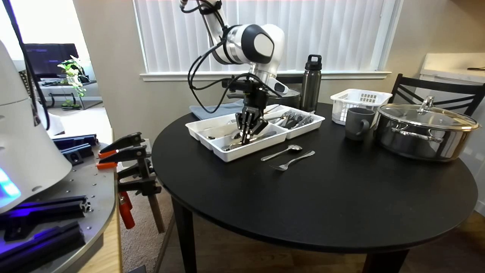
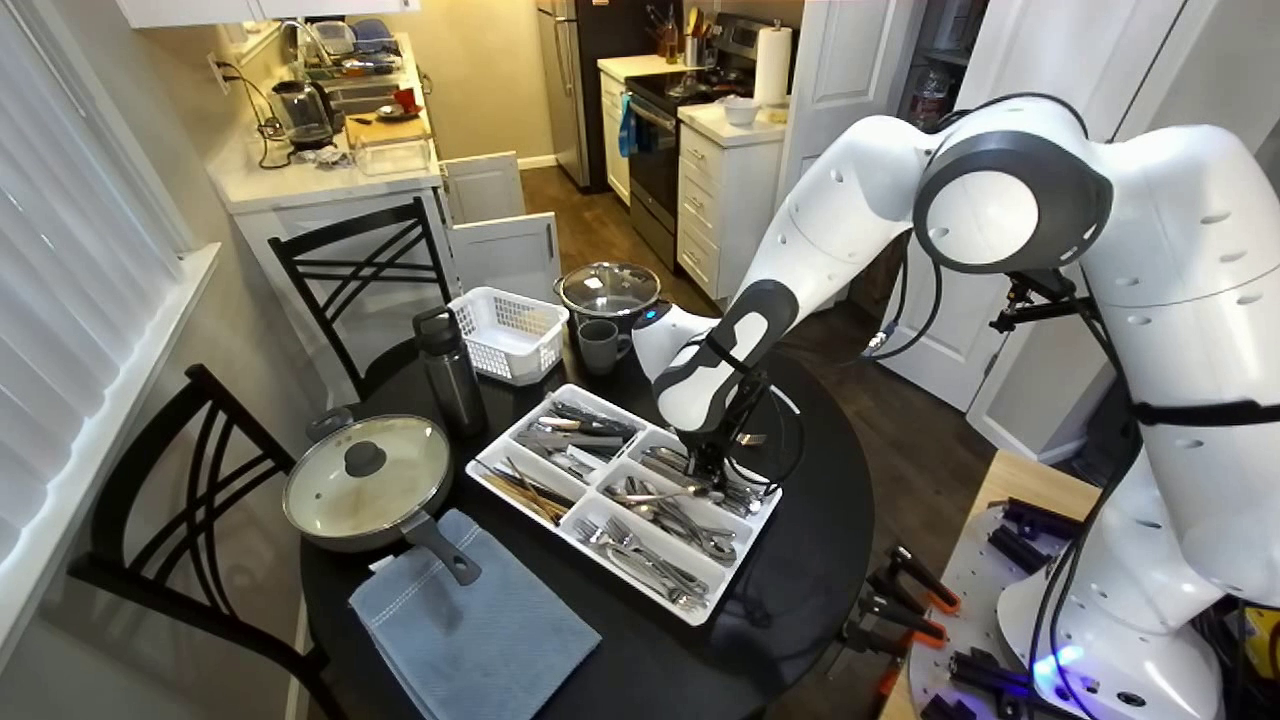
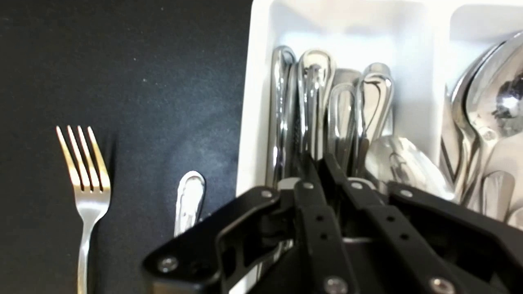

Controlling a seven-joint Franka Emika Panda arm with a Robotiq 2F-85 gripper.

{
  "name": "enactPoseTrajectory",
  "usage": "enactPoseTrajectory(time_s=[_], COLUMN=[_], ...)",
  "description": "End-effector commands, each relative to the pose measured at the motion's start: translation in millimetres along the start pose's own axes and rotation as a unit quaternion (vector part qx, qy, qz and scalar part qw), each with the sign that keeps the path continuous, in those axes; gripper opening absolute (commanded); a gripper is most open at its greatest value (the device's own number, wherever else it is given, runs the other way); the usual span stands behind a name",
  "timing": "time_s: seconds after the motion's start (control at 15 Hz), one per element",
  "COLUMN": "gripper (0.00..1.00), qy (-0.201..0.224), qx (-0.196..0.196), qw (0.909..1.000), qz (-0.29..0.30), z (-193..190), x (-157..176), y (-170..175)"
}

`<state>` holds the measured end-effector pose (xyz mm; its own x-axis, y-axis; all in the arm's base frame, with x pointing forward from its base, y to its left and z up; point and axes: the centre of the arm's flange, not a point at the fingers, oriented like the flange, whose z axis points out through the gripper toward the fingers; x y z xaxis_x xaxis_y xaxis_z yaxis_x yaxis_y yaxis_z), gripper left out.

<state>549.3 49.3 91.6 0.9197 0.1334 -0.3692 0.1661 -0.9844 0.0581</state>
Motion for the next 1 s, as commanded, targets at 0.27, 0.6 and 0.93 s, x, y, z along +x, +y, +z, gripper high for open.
enactPoseTrajectory(time_s=[0.27, 0.6, 0.93], gripper=[0.02, 0.02, 0.02], qy=[0.085, 0.068, 0.013], qx=[-0.047, -0.081, -0.147], qw=[0.9949, 0.9943, 0.9855], qz=[-0.023, 0.017, 0.083], z=[-68, -96, -115], x=[-34, -50, -81], y=[-40, -34, 12])
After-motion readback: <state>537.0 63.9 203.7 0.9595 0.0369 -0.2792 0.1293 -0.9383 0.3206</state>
